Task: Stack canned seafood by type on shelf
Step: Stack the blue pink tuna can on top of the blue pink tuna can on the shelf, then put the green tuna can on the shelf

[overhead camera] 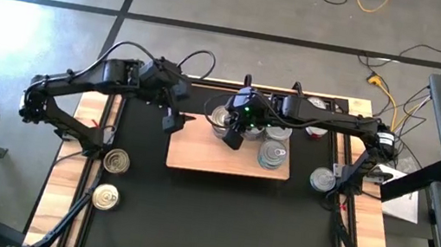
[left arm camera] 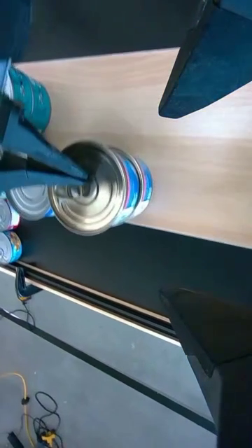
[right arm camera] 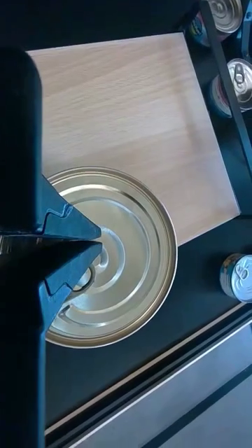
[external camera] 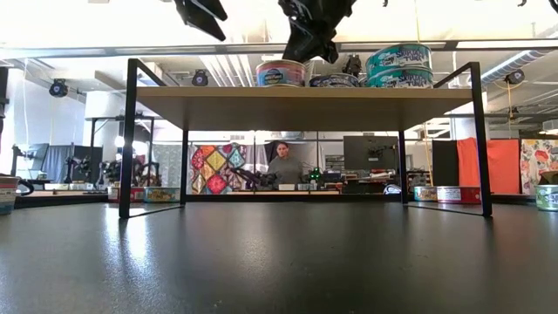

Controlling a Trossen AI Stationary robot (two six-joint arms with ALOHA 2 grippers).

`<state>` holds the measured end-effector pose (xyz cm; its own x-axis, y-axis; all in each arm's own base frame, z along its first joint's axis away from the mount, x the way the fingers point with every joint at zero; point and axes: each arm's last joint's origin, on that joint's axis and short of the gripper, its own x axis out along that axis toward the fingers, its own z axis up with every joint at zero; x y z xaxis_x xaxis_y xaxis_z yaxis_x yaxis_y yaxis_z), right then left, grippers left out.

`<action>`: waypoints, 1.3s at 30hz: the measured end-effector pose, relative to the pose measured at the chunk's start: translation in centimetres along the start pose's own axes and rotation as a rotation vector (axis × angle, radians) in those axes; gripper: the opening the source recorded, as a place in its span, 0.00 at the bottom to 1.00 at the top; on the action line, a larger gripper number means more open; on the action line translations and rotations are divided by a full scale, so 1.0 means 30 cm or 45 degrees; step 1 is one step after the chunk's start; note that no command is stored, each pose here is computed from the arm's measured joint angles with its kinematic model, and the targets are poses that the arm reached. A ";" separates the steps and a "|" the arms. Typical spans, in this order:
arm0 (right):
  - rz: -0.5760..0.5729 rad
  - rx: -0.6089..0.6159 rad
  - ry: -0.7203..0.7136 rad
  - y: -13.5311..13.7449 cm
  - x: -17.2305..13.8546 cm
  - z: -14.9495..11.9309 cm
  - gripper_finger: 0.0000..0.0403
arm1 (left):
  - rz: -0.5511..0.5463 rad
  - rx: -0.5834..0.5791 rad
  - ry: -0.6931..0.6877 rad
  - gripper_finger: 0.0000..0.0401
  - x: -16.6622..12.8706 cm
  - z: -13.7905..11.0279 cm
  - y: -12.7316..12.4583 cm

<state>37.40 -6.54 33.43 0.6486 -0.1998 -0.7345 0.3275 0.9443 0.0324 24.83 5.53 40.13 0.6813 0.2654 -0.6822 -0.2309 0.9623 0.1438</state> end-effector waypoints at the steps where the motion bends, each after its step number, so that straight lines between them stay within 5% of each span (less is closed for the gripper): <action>1: 0.000 -0.005 -0.002 0.000 0.001 0.000 0.03 | -0.007 0.007 -0.002 1.00 -0.001 0.001 -0.007; 12: -0.018 -0.131 -0.223 0.028 -0.143 0.094 0.03 | 0.024 0.004 -0.071 1.00 -0.047 0.007 -0.092; 20: 0.092 -0.331 -0.377 0.189 -0.288 0.118 0.03 | -0.026 -0.125 -0.171 1.00 -0.111 0.008 -0.154; 28: 0.094 -0.549 -0.185 0.463 -0.430 -0.060 0.03 | -0.136 -0.283 -0.287 1.00 -0.186 0.005 -0.263; 34: 0.136 -0.394 0.023 0.596 -0.507 -0.230 0.03 | 0.017 -0.272 -0.413 1.00 -0.191 0.020 -0.347; 39: 0.043 -0.188 0.134 0.692 -0.573 -0.390 0.03 | -0.001 -0.221 -0.426 1.00 -0.190 0.017 -0.401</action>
<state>25.00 19.55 38.79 0.5795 -0.1458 -0.8018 0.1973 0.9797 -0.0356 24.09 -7.52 42.67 0.8642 0.2969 -0.4062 -0.3249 0.9457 -0.0001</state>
